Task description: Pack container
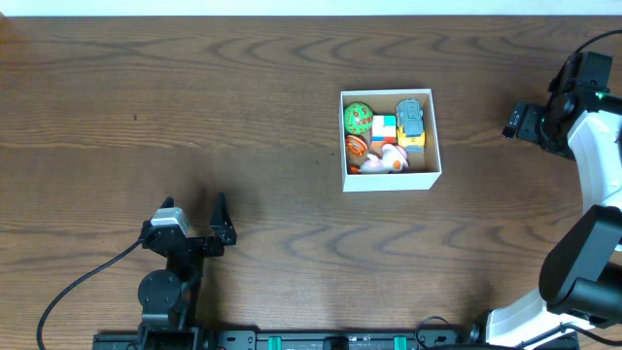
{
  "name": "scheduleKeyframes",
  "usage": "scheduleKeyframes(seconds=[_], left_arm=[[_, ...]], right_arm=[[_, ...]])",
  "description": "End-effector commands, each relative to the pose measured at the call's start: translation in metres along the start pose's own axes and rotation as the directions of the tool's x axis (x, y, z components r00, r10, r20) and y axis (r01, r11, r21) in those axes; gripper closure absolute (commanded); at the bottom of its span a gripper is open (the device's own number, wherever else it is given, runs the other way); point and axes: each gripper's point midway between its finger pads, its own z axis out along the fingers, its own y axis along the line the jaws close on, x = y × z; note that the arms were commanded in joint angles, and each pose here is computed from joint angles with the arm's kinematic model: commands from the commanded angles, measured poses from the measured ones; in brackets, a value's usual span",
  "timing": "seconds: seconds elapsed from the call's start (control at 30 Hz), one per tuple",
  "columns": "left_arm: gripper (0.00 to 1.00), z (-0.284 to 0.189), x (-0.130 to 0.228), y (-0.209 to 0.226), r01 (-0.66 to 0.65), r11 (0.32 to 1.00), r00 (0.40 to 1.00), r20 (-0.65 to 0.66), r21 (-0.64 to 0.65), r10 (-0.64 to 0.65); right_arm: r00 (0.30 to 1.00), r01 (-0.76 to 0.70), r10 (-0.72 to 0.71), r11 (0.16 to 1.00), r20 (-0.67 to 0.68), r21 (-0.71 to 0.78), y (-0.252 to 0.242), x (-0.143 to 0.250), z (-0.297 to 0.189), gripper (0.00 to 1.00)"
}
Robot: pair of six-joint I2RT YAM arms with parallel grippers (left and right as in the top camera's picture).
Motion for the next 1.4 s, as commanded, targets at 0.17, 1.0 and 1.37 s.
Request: scheduleKeyframes(seconds=[0.17,1.0,1.37], left_arm=[[0.02,0.0,0.015,0.007,-0.025,0.999,0.999,-0.046,-0.029,0.023],[0.02,0.0,0.015,0.007,-0.025,0.999,0.999,-0.046,-0.029,0.024],[0.02,0.0,0.015,0.007,-0.025,0.999,0.999,-0.046,-0.029,0.024]], right_arm=[[1.0,-0.021,0.021,1.0,-0.006,0.002,-0.002,0.001,0.003,0.01],[0.874,0.207,-0.101,0.962,0.474,-0.177,0.083,-0.005,-0.202,0.01],[0.82,0.239,-0.082,0.948,0.566,-0.209,0.065,0.053,-0.234,0.01]])
